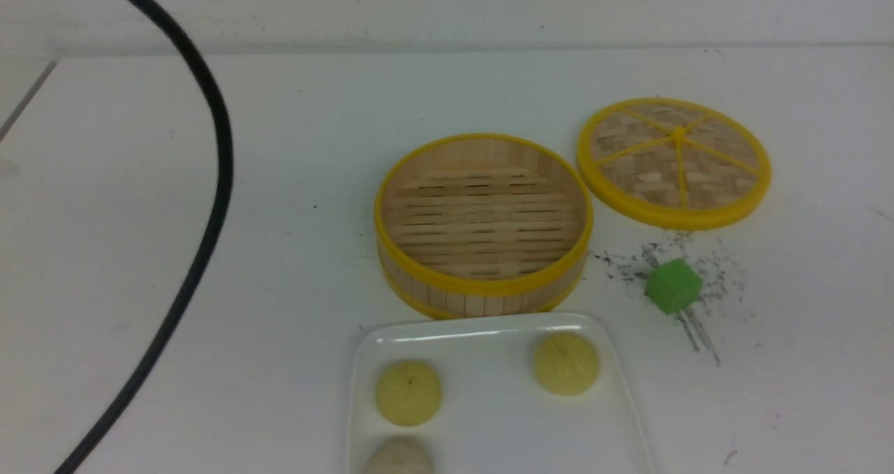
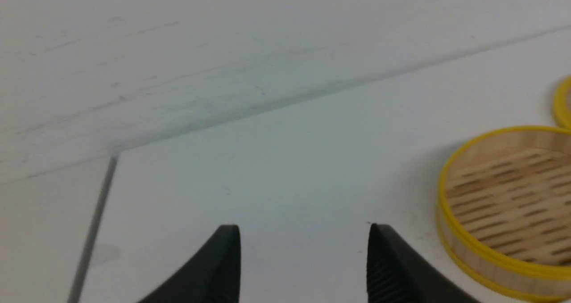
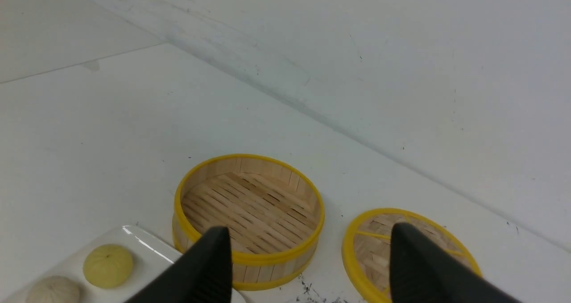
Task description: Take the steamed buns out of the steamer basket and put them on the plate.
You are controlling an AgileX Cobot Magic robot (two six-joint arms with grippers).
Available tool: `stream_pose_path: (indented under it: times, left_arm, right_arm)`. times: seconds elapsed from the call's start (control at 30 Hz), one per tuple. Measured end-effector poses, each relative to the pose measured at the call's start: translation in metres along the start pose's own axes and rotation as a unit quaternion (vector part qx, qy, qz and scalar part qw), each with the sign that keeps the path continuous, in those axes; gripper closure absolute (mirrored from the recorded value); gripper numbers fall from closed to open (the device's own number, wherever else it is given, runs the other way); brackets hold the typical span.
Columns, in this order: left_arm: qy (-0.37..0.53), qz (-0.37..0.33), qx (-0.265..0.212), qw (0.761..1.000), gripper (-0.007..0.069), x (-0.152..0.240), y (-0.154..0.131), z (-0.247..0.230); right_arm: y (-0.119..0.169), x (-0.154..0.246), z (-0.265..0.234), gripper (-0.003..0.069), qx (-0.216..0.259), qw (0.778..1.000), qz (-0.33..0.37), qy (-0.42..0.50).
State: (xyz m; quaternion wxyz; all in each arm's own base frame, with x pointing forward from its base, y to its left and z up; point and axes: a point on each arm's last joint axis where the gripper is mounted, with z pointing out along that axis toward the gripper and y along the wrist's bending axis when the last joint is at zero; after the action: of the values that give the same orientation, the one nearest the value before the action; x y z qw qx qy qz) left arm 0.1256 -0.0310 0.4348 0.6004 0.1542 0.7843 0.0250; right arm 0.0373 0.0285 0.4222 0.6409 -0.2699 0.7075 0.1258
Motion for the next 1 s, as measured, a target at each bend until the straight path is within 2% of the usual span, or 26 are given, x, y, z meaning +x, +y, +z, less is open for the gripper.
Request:
stream_pose_path:
  times: [0.13, 0.23, 0.73, 0.83, 1.0]
  left_arm:
    - [0.002, -0.006, 0.054, 0.998, 0.0274, 0.001, -0.009, -0.003]
    - [0.001, -0.006, 0.073, 0.997, 0.029, 0.002, -0.011, -0.009]
    - [-0.033, -0.03, 0.085, 0.995, 0.0297, 0.014, -0.001, -0.065]
    - [-0.033, -0.034, 0.089, 0.995, 0.0297, 0.015, -0.002, -0.068]
    - [-0.032, -0.027, 0.087, 0.995, 0.0297, 0.015, -0.001, -0.068]
  right_arm:
    - [0.0, 0.0, 0.0, 0.0186, 0.0, 1.0, 0.0, 0.0]
    - [0.0, 0.0, 0.0, 0.0186, 0.001, 1.0, 0.0, -0.002]
    - [0.002, -0.004, -0.007, 0.0186, -0.004, 1.0, -0.001, -0.03]
    - [0.003, -0.009, -0.027, 0.0186, 0.005, 0.998, -0.007, -0.066]
    - [0.001, -0.013, -0.067, 0.0186, 0.045, 0.99, -0.04, -0.127]
